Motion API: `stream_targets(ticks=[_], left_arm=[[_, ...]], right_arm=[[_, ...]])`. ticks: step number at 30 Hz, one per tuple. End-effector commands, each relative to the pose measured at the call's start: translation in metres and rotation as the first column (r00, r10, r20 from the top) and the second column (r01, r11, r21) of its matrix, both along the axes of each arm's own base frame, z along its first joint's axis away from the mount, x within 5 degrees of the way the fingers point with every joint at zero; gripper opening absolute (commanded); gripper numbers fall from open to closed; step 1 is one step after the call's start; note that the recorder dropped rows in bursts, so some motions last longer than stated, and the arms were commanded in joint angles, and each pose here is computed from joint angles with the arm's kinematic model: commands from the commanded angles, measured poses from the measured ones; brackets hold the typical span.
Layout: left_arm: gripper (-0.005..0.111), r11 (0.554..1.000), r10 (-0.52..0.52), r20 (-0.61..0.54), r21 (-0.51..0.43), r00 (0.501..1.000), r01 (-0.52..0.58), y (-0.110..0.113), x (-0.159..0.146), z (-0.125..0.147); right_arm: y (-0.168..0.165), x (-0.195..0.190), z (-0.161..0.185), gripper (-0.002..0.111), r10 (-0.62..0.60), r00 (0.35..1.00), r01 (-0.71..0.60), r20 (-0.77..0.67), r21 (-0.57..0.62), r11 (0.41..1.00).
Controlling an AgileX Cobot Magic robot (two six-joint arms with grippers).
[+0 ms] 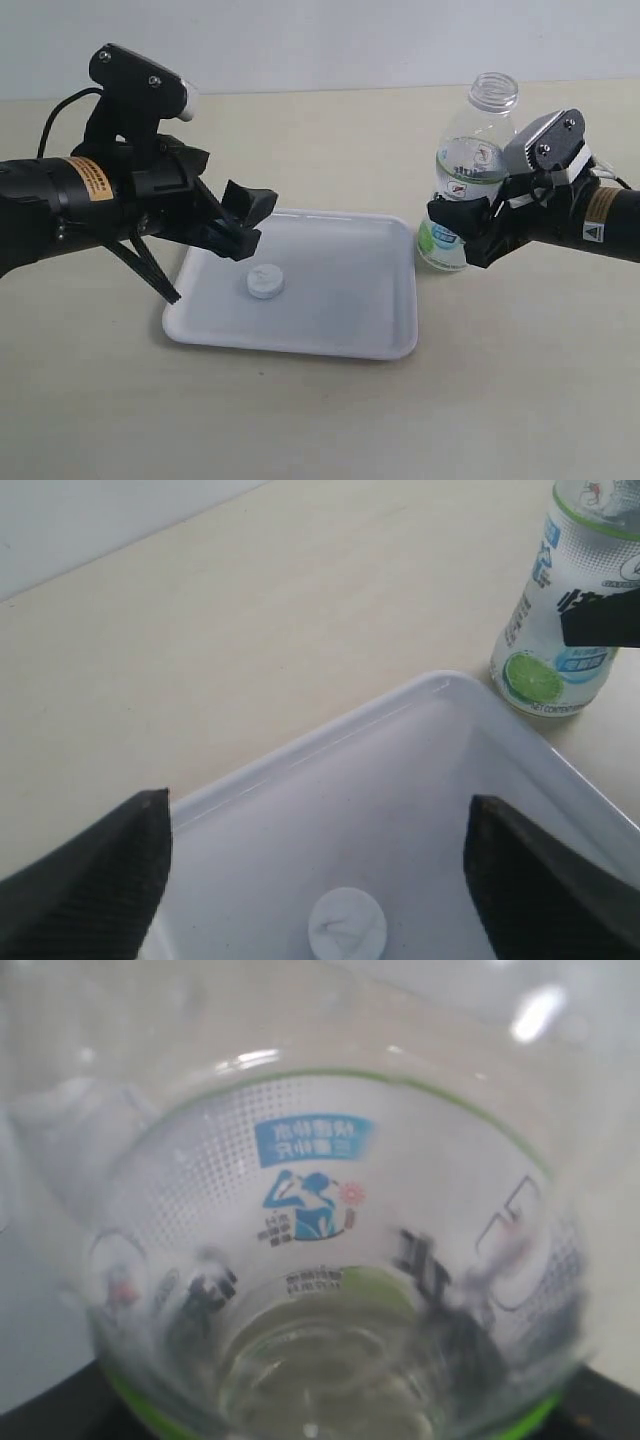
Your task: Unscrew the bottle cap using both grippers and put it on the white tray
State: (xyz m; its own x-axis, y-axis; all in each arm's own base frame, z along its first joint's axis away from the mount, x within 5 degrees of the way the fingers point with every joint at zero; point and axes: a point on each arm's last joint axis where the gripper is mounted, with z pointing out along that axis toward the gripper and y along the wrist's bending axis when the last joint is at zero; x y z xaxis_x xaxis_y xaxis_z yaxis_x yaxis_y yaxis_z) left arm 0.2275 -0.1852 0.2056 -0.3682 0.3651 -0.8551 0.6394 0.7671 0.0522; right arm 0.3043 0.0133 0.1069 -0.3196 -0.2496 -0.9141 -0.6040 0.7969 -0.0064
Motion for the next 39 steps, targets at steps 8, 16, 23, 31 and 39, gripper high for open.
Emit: stream_targets(ticks=[8,16,23,31,39], left_arm=[[0.077,1.000,0.011,0.007,-0.014,1.000,-0.011,0.002,0.000,0.002],[0.077,1.000,0.010,0.008,-0.012,1.000,-0.009,0.002,0.000,0.002],[0.077,1.000,0.010,0.008,-0.012,1.000,-0.009,0.002,0.000,0.002],[0.077,1.000,0.006,0.010,-0.006,1.000,-0.006,0.002,0.000,0.002],[0.073,1.000,-0.004,0.002,0.015,1.000,0.004,0.003,-0.001,0.001]], right_arm=[[0.003,0.000,0.007,0.075,0.031,0.998,-0.032,0.047,0.012,0.999],[0.001,-0.005,0.020,0.084,-0.006,0.998,0.006,-0.068,0.009,1.000],[0.001,-0.014,0.034,0.084,0.010,0.990,-0.012,-0.144,-0.016,1.000],[-0.007,-0.029,0.050,0.084,-0.134,0.930,0.123,-0.341,-0.052,0.991],[-0.010,-0.055,0.090,0.084,-0.284,0.886,0.299,-0.368,-0.016,0.954]])
